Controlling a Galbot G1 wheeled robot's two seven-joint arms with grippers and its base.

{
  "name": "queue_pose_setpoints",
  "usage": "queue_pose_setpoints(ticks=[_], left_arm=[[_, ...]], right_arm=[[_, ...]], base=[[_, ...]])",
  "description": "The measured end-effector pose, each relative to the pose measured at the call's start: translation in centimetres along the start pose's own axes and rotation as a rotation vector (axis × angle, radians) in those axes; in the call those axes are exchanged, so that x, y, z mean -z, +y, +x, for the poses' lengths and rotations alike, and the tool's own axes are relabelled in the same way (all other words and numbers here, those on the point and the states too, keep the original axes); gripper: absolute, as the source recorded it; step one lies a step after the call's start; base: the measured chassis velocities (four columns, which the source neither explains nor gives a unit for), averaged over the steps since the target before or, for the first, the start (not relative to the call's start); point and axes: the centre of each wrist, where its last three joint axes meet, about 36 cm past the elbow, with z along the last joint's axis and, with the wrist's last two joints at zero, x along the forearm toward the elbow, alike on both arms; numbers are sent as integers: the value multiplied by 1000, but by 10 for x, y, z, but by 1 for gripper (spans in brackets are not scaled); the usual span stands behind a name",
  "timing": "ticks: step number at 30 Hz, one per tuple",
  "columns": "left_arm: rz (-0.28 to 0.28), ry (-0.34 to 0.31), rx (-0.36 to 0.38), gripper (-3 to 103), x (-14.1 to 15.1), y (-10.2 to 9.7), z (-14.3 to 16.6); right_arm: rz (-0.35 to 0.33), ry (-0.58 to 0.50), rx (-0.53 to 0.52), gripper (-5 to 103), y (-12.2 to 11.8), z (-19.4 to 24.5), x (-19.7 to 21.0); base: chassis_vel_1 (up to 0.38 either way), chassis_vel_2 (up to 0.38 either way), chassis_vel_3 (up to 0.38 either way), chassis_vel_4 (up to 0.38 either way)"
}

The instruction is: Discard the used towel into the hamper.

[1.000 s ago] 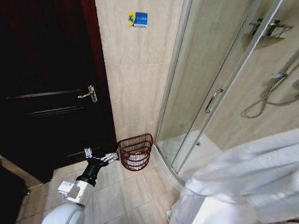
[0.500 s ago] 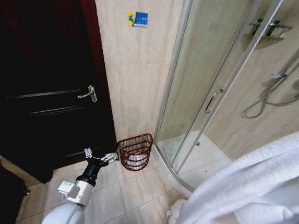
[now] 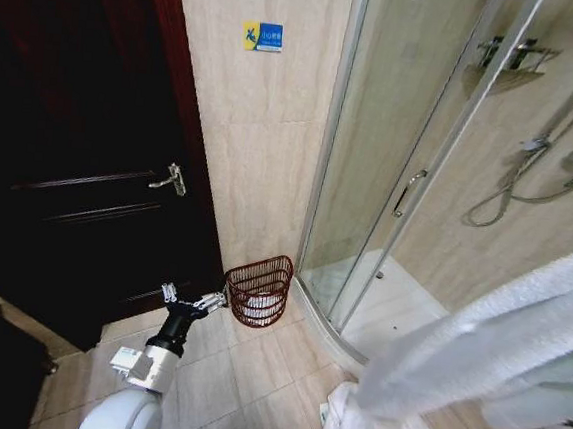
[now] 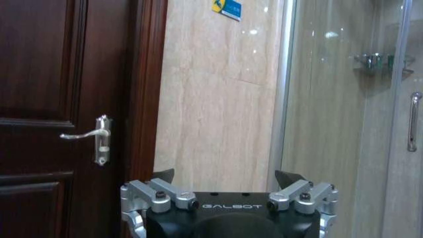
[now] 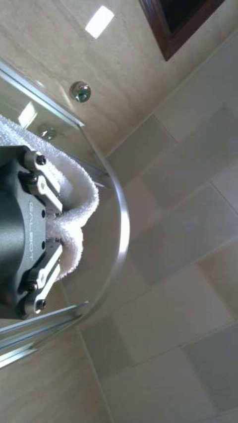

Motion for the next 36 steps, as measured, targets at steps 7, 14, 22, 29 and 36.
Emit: queue_pose_setpoints(ticks=[7,14,22,29,36], left_arm=[[0,0,0,99,0,0,0],[0,0,0,99,0,0,0],[0,0,0,99,0,0,0],[0,0,0,99,0,0,0],[0,0,0,99,0,0,0]], right_arm=[[0,6,-6,7,0,2,1],[2,10,-7,7,0,3,1],[-5,8,-8,7,1,4,1],[-48,2,-17,7,7,6,-1],[-128,10,30,7,32,8,-9]], base=[[0,0,0,0],[8,13,-9,-15],[91,92,-75,-79],[58,68,-62,-67],[0,0,0,0]])
